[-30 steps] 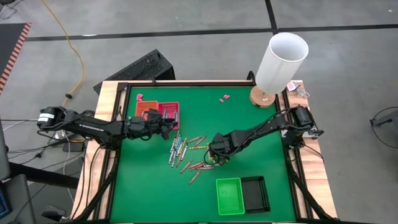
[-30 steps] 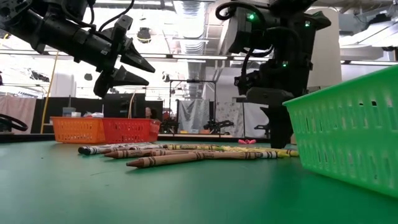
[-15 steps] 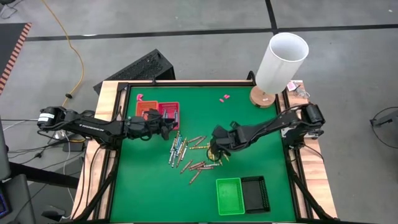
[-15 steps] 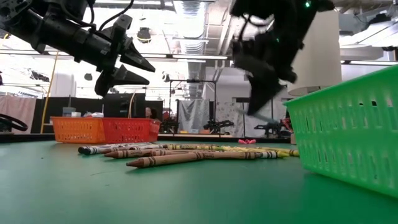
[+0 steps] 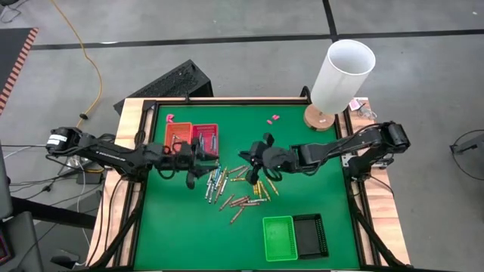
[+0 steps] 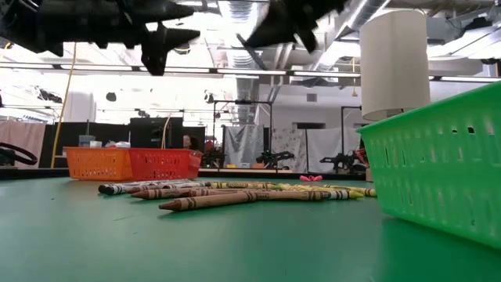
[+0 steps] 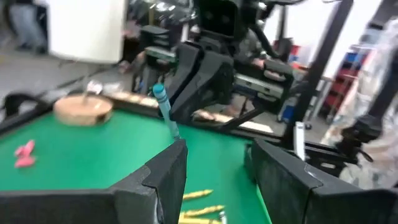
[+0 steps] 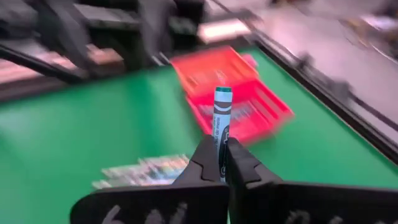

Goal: Sort crayons
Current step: Put the blue crayon into the red bin

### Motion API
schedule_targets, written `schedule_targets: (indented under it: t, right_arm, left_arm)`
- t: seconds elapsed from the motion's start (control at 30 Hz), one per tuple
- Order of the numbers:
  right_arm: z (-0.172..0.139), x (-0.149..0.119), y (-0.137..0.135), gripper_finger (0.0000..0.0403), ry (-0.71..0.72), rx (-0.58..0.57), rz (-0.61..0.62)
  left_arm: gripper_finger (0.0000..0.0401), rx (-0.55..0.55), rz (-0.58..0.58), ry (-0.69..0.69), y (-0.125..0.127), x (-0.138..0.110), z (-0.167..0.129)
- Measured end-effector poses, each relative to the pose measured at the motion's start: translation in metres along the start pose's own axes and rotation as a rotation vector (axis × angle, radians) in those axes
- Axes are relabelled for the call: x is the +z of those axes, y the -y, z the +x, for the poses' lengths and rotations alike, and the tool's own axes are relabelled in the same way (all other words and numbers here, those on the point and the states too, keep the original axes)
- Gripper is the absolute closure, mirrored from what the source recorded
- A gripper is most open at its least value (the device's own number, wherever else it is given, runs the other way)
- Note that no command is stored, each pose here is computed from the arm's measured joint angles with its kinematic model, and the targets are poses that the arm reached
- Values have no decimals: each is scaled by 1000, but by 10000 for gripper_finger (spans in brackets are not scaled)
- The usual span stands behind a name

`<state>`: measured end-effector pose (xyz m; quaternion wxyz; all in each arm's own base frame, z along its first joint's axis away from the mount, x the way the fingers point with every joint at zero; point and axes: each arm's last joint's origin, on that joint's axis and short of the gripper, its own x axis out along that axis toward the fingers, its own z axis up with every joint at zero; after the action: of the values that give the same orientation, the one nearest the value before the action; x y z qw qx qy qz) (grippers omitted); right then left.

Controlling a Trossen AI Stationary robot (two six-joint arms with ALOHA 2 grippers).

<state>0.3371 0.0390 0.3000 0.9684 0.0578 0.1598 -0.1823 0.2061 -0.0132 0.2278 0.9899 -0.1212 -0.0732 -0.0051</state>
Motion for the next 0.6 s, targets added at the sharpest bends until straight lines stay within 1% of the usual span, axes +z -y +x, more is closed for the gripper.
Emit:
schedule_targets:
  t: [0.13,0.23,0.5,0.6]
  right_arm:
    - [3,12,-6,402,114,145,0]
    - [5,17,-9,402,172,215,-3]
    - [2,28,-11,402,283,256,-16]
    - [3,29,-8,402,289,261,-16]
  left_arm:
    - [232,-19,40,20,5,1,0]
    - [232,-27,40,40,6,3,-1]
    - [232,-30,37,56,7,5,-1]
    - [232,-37,35,69,7,6,-1]
